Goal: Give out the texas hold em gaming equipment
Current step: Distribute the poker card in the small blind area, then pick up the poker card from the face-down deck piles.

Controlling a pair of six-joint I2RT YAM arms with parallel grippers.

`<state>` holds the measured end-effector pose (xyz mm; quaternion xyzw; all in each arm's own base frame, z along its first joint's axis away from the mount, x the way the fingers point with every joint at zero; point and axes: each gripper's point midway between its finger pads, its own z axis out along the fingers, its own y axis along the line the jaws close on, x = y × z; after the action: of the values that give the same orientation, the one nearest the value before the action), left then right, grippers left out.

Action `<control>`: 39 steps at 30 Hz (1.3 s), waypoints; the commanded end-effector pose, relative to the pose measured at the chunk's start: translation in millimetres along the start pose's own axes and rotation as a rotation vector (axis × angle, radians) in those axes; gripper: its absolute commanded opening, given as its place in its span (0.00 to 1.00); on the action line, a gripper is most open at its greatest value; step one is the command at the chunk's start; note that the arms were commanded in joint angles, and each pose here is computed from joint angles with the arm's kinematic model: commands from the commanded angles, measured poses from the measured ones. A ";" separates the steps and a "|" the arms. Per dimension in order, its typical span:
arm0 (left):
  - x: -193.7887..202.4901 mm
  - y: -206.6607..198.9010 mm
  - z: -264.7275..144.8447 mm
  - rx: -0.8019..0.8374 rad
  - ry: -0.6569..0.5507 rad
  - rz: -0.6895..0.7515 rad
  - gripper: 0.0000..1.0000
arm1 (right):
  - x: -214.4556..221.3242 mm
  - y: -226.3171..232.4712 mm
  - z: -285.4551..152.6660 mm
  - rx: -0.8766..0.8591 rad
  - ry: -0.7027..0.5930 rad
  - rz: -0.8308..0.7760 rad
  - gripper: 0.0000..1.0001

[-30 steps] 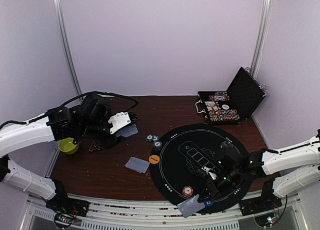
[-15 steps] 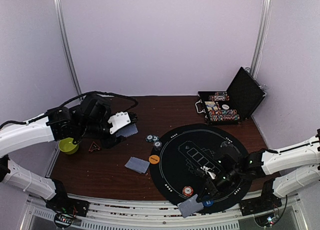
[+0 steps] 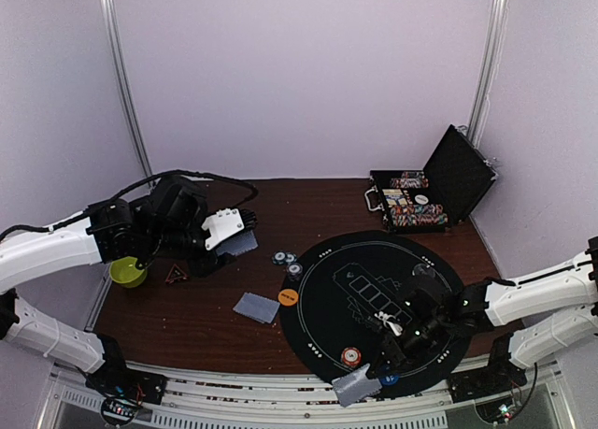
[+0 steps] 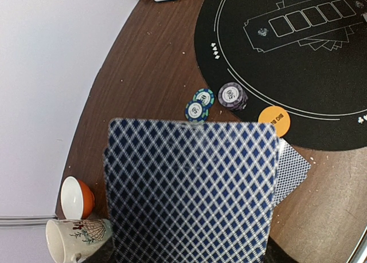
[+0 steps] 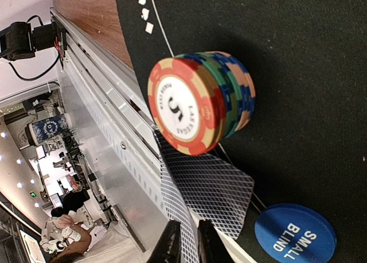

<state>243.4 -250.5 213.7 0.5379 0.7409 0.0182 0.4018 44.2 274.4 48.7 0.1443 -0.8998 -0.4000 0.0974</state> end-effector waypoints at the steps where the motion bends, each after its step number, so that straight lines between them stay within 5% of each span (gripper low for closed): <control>1: -16.9 10.3 -8.8 -0.030 -0.067 -0.017 0.60 | 4.3 -11.1 -1.7 0.057 0.003 0.005 0.16; 13: -16.4 9.8 -8.4 -0.028 -0.066 -0.019 0.60 | 11.2 -21.4 -8.3 0.160 0.050 -0.014 0.25; 19: -16.6 10.1 -9.4 -0.030 -0.068 -0.018 0.60 | -10.2 11.9 -30.9 0.200 0.012 -0.158 0.32; 25: -18.3 11.0 -10.3 -0.031 -0.072 -0.017 0.60 | -97.3 103.7 -88.0 0.115 -0.231 -0.331 0.52; 31: -20.6 10.7 -10.2 -0.024 -0.077 -0.019 0.60 | -201.1 213.5 -128.7 -0.087 -0.572 -0.535 0.60; 39: -22.6 13.5 -12.5 -0.031 -0.077 -0.018 0.60 | -269.0 278.3 -91.2 -0.249 -0.567 -0.628 0.62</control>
<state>243.4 -251.2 215.9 0.5377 0.7402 0.0165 0.4034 268.0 446.0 284.4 0.2531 -0.7835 -0.5081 -0.2528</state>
